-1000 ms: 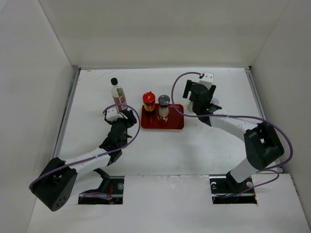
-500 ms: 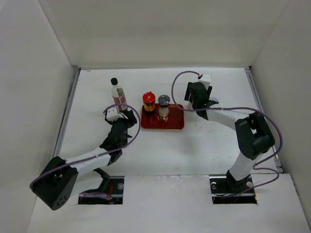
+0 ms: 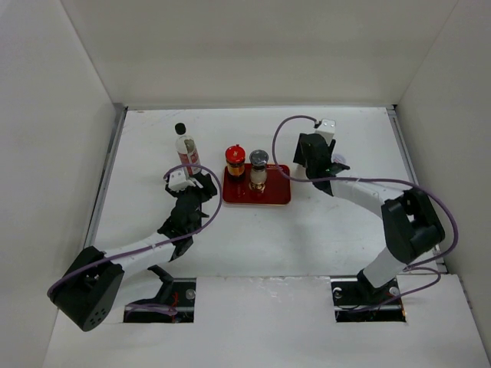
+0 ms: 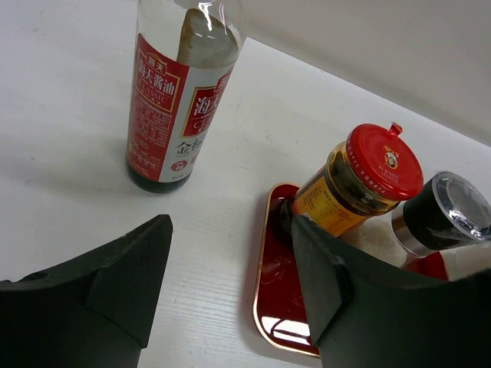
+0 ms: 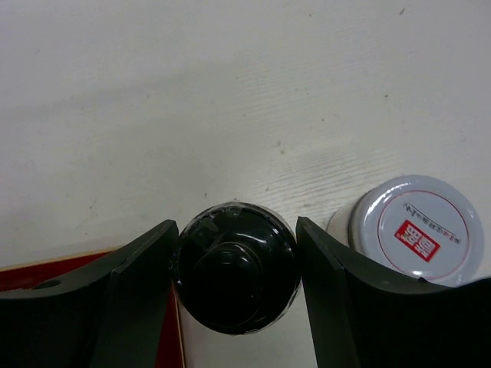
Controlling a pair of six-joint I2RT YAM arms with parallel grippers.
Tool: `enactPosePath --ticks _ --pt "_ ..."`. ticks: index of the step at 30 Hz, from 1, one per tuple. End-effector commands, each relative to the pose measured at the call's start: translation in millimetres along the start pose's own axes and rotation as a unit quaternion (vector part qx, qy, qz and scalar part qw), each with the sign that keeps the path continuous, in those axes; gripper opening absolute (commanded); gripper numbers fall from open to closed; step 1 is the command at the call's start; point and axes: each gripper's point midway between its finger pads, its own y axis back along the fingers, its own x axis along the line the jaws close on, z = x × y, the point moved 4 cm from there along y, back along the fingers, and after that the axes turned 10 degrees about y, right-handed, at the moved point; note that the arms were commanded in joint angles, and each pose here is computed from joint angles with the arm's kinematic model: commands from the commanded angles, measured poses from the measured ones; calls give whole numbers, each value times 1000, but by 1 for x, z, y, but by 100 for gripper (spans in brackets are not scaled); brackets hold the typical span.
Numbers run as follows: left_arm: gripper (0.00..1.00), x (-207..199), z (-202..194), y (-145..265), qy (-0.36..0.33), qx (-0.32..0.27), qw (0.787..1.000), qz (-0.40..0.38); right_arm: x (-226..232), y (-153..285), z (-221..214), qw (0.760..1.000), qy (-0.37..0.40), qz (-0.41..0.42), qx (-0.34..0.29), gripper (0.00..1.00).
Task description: Organize the condiment bottles
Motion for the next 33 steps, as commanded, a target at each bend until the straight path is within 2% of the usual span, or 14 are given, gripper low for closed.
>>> enactPosePath --ticks 1,8,13,18,25,30,33 --pt "62 -9 10 -4 26 -19 999 -13 16 38 56 994 -51 34 -86 51" --pt "64 -9 8 -5 23 -16 1000 -12 65 64 59 987 -50 104 -111 51" --pt "65 -12 11 -2 29 -19 999 -19 92 55 46 986 -41 127 -99 52" --pt "65 -13 13 0 32 -22 999 -23 100 44 32 988 -32 126 -89 57" --pt "65 -13 13 0 32 -22 999 -23 90 51 31 988 -37 122 -92 90" --pt "65 -12 10 -1 28 -18 999 -20 60 73 47 985 -60 113 -115 93" --pt "65 -14 10 0 31 -19 999 -25 11 68 49 988 -81 38 -126 93"
